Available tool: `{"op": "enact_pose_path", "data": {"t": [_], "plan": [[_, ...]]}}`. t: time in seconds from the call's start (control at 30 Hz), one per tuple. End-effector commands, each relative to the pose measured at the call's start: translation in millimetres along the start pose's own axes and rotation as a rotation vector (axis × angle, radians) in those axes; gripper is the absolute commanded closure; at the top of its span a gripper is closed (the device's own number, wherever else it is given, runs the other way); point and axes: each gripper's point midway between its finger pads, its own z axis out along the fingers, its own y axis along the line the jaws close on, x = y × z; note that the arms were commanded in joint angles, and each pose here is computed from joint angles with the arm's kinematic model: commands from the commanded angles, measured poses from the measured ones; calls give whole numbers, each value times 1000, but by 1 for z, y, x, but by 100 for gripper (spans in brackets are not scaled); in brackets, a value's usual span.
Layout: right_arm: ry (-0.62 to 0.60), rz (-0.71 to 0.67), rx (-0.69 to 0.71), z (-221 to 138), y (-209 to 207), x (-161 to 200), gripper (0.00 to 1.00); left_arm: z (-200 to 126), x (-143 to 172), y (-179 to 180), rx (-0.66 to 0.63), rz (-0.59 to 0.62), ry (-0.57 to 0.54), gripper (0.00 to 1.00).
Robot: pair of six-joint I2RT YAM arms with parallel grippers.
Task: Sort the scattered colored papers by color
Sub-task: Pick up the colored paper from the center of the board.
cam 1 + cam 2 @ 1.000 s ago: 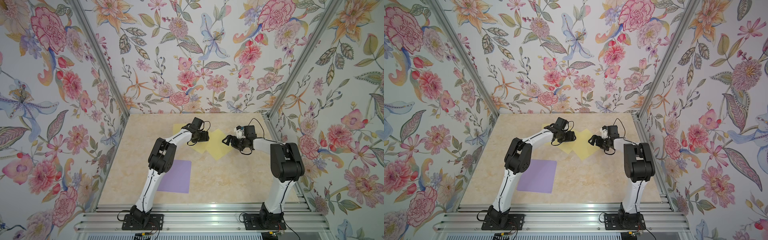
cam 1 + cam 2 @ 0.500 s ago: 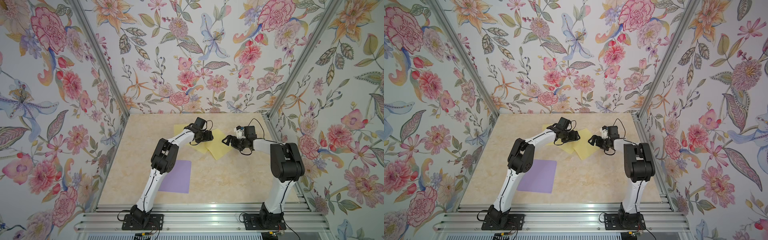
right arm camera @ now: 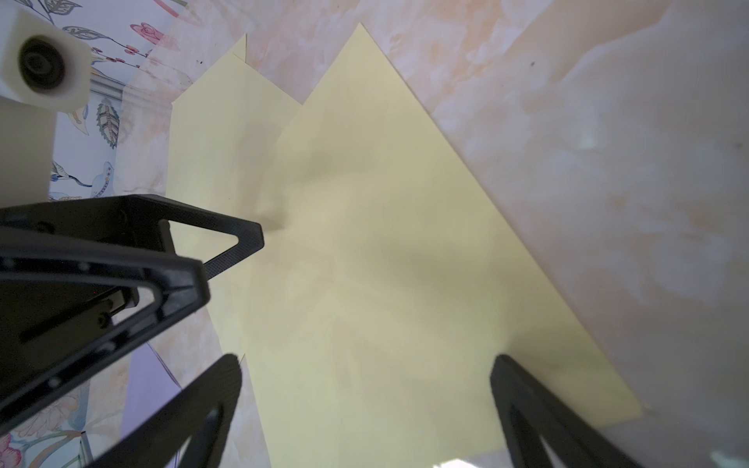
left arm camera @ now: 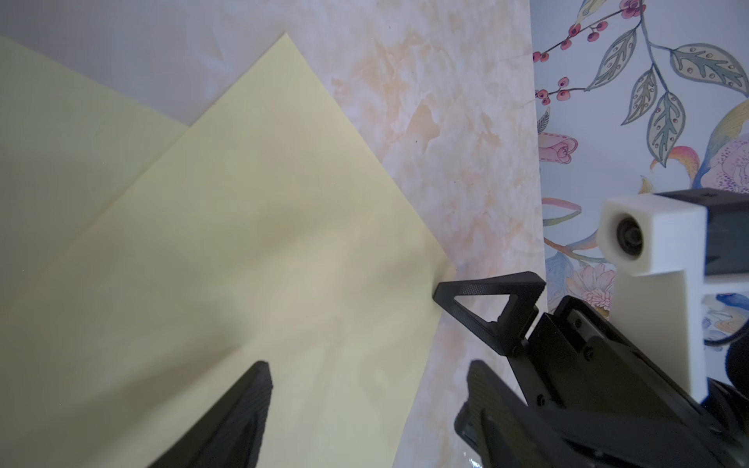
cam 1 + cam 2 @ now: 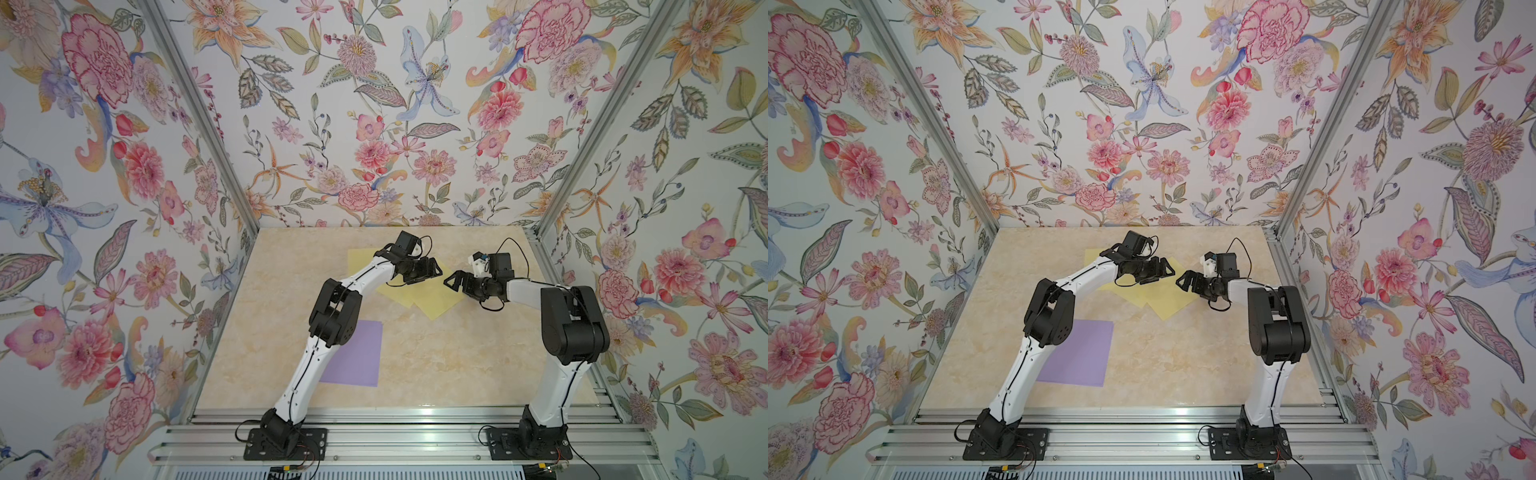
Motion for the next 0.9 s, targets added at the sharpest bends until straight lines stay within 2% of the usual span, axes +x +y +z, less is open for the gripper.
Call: {"op": "enact_pose_path", "data": {"t": [0.0, 0.23, 0.43, 0.67, 0.87], "plan": [[110, 81, 31, 10, -18, 39, 0, -21, -10, -9, -29, 81, -40, 22], [107, 84, 23, 11, -17, 39, 0, -51, -10, 28, -292, 226, -47, 22], [112, 91, 17, 12, -18, 41, 0, -66, -10, 51, -447, 254, -51, 23], [114, 94, 12, 13, -18, 42, 0, -72, 5, 74, -551, 223, -13, 23], [119, 100, 7, 15, -17, 44, 0, -68, 9, 78, -571, 226, -6, 22]]}}
